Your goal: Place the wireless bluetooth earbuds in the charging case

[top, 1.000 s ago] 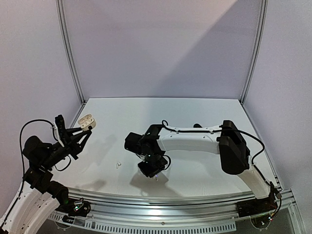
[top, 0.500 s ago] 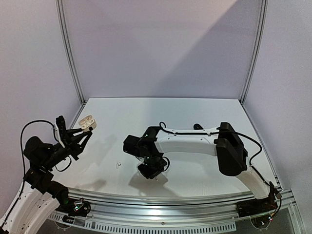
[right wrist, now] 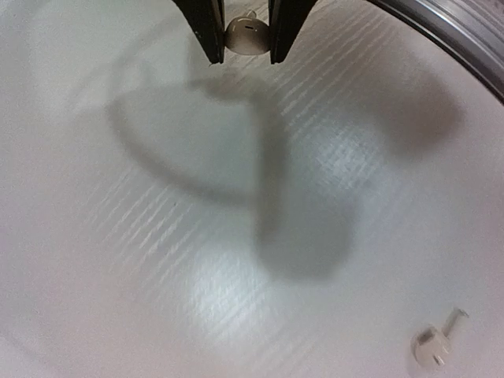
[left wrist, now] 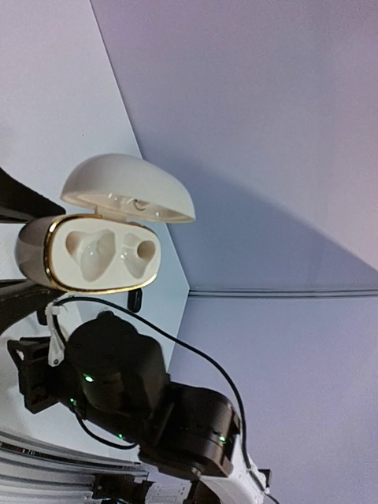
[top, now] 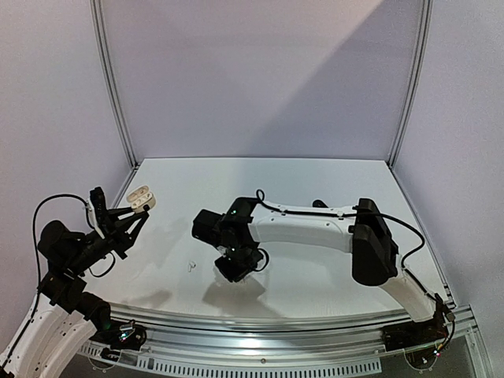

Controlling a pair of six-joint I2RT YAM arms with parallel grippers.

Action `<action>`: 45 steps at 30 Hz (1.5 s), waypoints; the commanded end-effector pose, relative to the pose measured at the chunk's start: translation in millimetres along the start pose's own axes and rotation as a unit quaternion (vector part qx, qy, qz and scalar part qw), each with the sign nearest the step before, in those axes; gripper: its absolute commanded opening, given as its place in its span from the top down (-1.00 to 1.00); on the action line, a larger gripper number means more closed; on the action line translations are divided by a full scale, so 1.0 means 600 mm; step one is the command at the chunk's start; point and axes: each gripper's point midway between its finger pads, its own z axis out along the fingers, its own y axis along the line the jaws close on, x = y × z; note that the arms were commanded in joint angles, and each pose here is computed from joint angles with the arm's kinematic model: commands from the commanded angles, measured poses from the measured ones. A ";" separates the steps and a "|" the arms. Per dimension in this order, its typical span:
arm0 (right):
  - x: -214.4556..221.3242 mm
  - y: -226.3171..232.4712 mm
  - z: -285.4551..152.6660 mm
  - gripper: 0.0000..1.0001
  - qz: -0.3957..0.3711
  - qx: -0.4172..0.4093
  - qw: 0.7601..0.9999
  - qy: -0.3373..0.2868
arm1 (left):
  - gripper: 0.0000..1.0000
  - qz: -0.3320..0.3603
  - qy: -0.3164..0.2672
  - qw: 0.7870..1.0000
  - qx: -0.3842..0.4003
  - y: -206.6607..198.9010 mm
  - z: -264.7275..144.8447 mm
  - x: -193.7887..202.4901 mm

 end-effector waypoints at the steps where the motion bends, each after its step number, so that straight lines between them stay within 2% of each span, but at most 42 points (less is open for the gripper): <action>1: -0.134 0.017 -0.181 1.00 0.025 -0.049 0.977 -0.207 | 1.00 0.004 -0.002 1.000 -0.004 0.003 -0.001 -0.002; 4: -0.200 0.030 -0.295 1.00 0.037 -0.100 0.935 -0.339 | 1.00 0.008 -0.003 1.000 0.008 -0.004 -0.001 0.000; 9: -0.252 0.064 -0.494 1.00 0.011 -0.176 0.840 -0.513 | 1.00 0.027 -0.005 1.000 0.010 -0.008 -0.002 0.003; 11: -0.259 0.088 -0.544 1.00 -0.027 -0.176 0.811 -0.557 | 1.00 0.033 -0.005 0.999 0.007 -0.007 -0.003 0.004; 15: -0.264 0.143 -0.590 1.00 -0.080 -0.197 0.762 -0.612 | 1.00 0.044 -0.002 0.999 -0.008 0.001 -0.002 0.007; 18: -0.265 0.166 -0.605 1.00 -0.105 -0.206 0.737 -0.635 | 1.00 0.045 -0.004 0.999 -0.014 0.004 -0.003 0.007; 27: -0.263 0.211 -0.587 1.00 -0.181 -0.197 0.709 -0.653 | 1.00 0.031 -0.033 0.999 -0.017 0.001 -0.011 -0.015; 30: -0.266 0.210 -0.570 1.00 -0.198 -0.173 0.713 -0.649 | 1.00 0.028 -0.037 0.999 -0.018 0.001 -0.013 -0.018; 32: -0.266 0.208 -0.548 1.00 -0.208 -0.156 0.727 -0.635 | 1.00 0.030 -0.040 0.999 -0.014 -0.002 -0.014 -0.021; 45: -0.268 0.218 -0.503 1.00 -0.247 -0.130 0.735 -0.618 | 1.00 0.028 -0.045 0.999 -0.006 -0.008 -0.016 -0.024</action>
